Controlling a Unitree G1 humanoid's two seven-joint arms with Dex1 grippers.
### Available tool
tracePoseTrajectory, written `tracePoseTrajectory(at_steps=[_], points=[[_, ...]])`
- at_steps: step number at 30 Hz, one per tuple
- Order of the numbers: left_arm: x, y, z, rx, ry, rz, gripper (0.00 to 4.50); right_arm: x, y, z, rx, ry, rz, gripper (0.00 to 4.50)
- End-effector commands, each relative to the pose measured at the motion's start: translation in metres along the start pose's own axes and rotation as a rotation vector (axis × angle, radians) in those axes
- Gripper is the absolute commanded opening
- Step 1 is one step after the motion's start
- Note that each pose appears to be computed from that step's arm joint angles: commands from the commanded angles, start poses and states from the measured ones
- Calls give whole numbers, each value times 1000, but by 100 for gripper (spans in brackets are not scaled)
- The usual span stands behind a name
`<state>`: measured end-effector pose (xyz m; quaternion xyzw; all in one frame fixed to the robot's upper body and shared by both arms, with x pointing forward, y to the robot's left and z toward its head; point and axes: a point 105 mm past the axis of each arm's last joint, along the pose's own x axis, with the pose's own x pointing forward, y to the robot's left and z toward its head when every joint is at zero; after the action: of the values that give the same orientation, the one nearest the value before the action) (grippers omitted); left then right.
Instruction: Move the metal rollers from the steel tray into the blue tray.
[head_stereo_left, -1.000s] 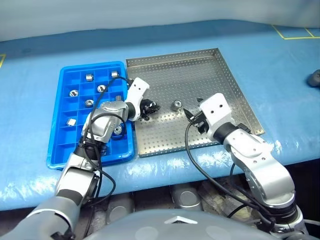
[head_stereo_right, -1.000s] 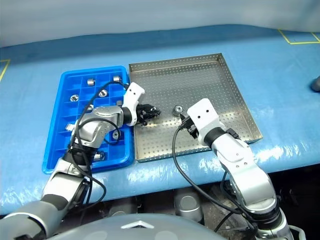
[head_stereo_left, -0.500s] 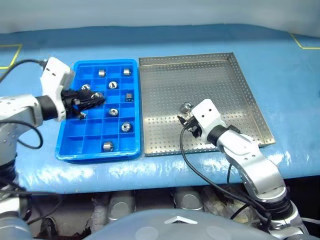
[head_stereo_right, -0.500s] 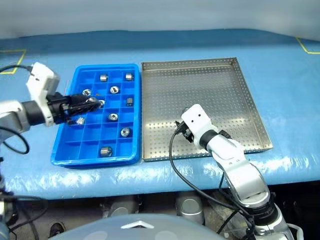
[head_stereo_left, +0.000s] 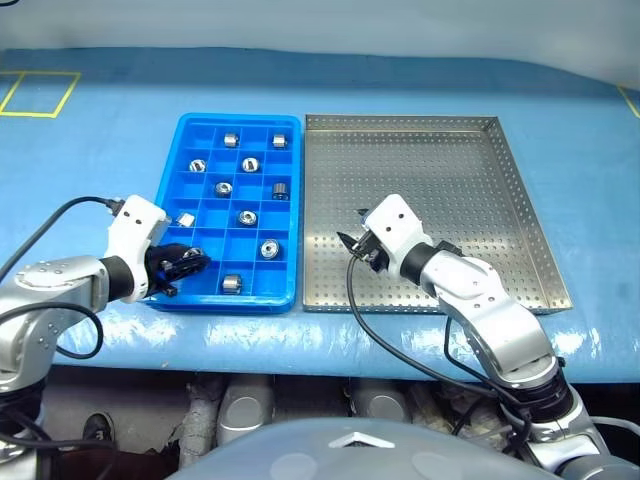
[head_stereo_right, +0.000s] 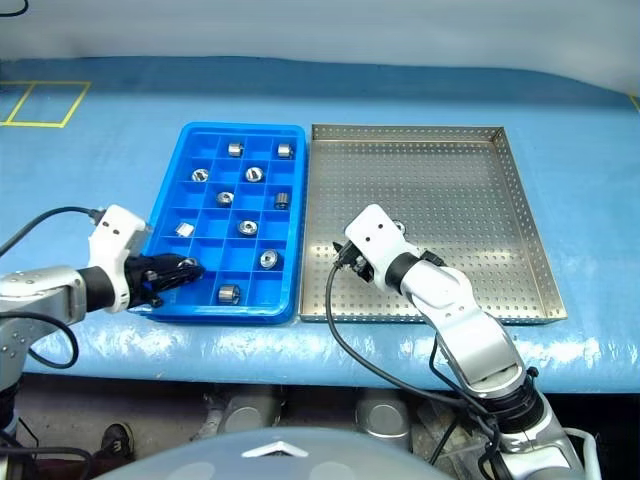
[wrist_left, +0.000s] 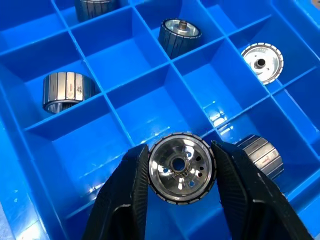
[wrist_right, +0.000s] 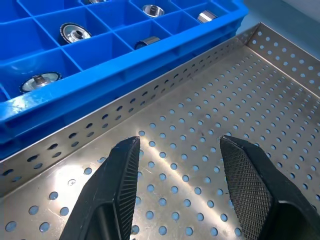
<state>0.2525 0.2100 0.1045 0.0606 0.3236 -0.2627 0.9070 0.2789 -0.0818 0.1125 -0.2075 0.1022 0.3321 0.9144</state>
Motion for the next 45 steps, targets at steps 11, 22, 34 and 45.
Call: tracePoseTrajectory(at_steps=[11,22,34,45], points=[[27,9,0,-52,-36,46,200,-4,-3,13,-44,-45,-17,266],[11,-23,58,-53,-334,-203,351,-8,-11,15,-42,-50,-73,266],[30,-97,121,49,-508,-507,351,-23,-21,7,-19,-18,-173,266],[161,-126,105,109,-273,-325,351,-41,-26,0,-6,21,-268,266]])
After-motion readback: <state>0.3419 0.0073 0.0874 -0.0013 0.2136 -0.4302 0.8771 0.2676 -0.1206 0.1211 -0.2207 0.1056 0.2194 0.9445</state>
